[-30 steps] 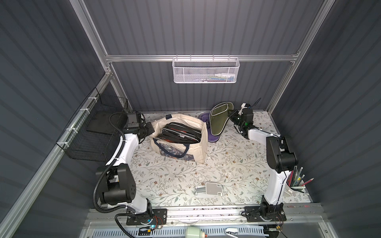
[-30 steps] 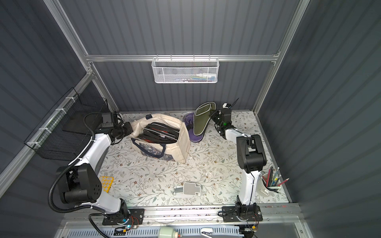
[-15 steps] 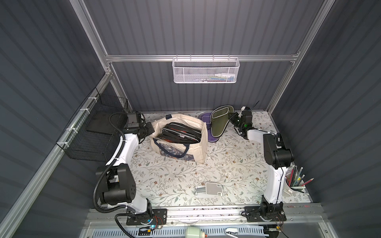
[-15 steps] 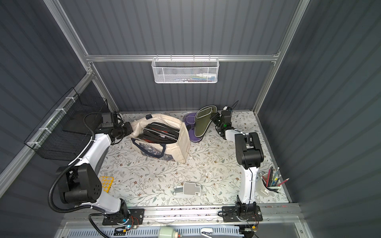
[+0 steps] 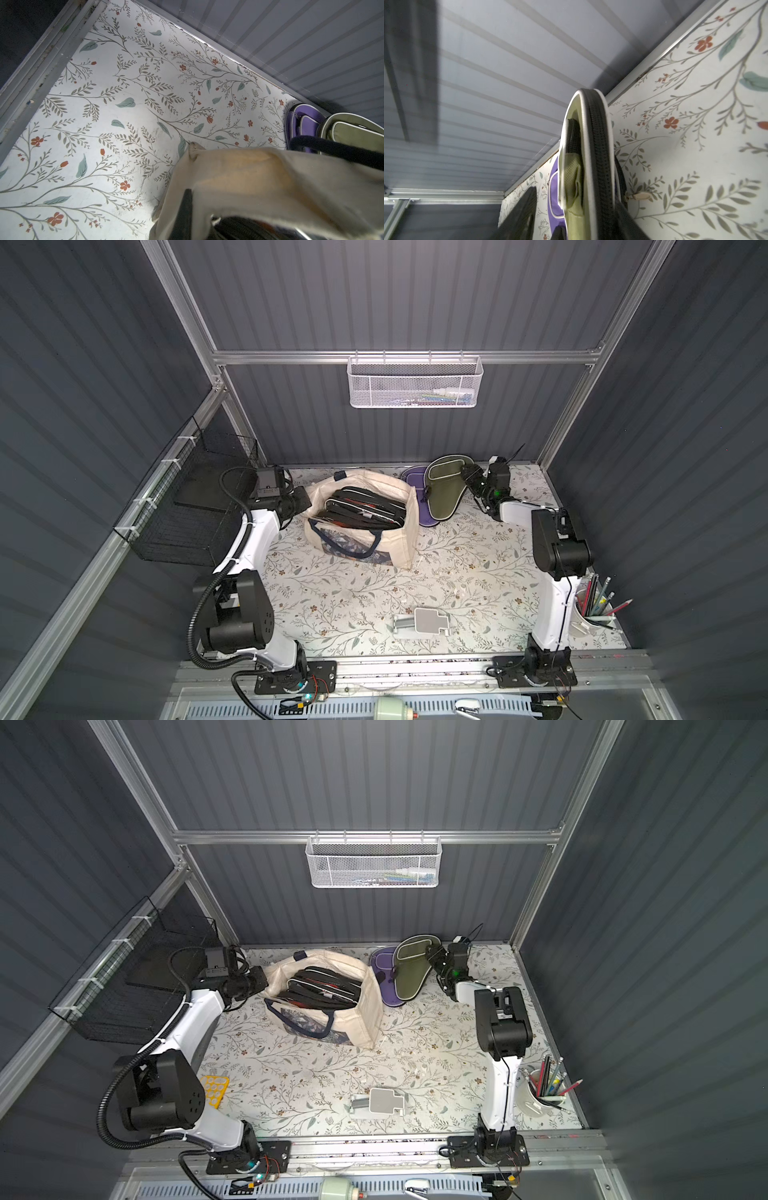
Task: Remove the ping pong set from the canvas bag
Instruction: Place the ping pong set at the ping pong set.
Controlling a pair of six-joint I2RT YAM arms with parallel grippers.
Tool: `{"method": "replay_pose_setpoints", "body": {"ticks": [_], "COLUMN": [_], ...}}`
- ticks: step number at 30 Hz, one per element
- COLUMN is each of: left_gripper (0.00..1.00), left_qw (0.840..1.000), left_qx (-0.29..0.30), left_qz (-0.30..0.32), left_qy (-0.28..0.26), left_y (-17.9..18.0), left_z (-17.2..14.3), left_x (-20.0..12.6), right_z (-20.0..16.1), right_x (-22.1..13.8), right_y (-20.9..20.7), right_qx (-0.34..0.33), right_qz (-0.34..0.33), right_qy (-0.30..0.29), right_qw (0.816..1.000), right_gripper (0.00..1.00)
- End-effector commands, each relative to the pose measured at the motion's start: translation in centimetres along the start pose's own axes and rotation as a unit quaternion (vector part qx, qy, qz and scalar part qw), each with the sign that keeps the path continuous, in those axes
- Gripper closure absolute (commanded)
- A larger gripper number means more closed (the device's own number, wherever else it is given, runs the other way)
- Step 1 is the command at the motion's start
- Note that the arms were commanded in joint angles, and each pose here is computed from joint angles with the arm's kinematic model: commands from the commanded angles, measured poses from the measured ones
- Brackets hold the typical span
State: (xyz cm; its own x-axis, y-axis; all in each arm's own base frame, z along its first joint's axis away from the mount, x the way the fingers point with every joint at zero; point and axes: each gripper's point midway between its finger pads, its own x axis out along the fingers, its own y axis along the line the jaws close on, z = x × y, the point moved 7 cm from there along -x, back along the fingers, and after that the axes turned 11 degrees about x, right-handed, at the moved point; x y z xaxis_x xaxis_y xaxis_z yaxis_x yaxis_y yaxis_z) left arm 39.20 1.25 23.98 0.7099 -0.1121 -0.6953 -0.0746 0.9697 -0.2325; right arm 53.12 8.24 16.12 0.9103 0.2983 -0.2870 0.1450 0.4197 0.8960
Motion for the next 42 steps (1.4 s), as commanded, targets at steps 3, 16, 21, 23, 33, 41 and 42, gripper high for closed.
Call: {"method": "replay_pose_setpoints", "body": {"ticks": [3,16,21,23,33,41,42], "left_gripper": [1.0,1.0,1.0,1.0,1.0,1.0,1.0], "left_qw": [0.999,0.999,0.999,0.999,0.999,0.999,0.999], "left_qx": [-0.006,-0.006,-0.007,-0.007,-0.006,-0.006,-0.006], "left_qz": [0.04,0.039,0.039,0.038,0.038,0.037,0.037], "left_qy": [0.02,0.019,0.02,0.019,0.018,0.018,0.017], "left_y": [1.8,1.8,1.8,1.8,1.7,1.7,1.7], "left_z": [-0.8,-0.7,-0.8,-0.8,-0.8,-0.8,-0.7], "left_x": [0.5,0.5,0.5,0.4,0.4,0.3,0.2], "right_z": [0.0,-0.5,-0.5,-0.6,-0.8,0.1,0.2], "right_x": [0.4,0.8,1.8,2.2,2.1,1.4,1.2], "right_y": [-1.2,-3.2,-3.6,-3.9,-4.7,-3.9,-3.8], "right_qx": [0.003,-0.016,-0.023,-0.022,-0.028,-0.07,-0.079], "right_qz": [-0.022,-0.101,-0.122,-0.127,-0.151,-0.194,-0.205], "right_qy": [0.002,0.015,0.034,0.039,0.044,0.036,0.034], "right_qw": [1.0,0.995,0.992,0.991,0.987,0.978,0.975], "right_gripper": [0.38,0.23,0.19,0.18,0.09,0.01,0.01]}}
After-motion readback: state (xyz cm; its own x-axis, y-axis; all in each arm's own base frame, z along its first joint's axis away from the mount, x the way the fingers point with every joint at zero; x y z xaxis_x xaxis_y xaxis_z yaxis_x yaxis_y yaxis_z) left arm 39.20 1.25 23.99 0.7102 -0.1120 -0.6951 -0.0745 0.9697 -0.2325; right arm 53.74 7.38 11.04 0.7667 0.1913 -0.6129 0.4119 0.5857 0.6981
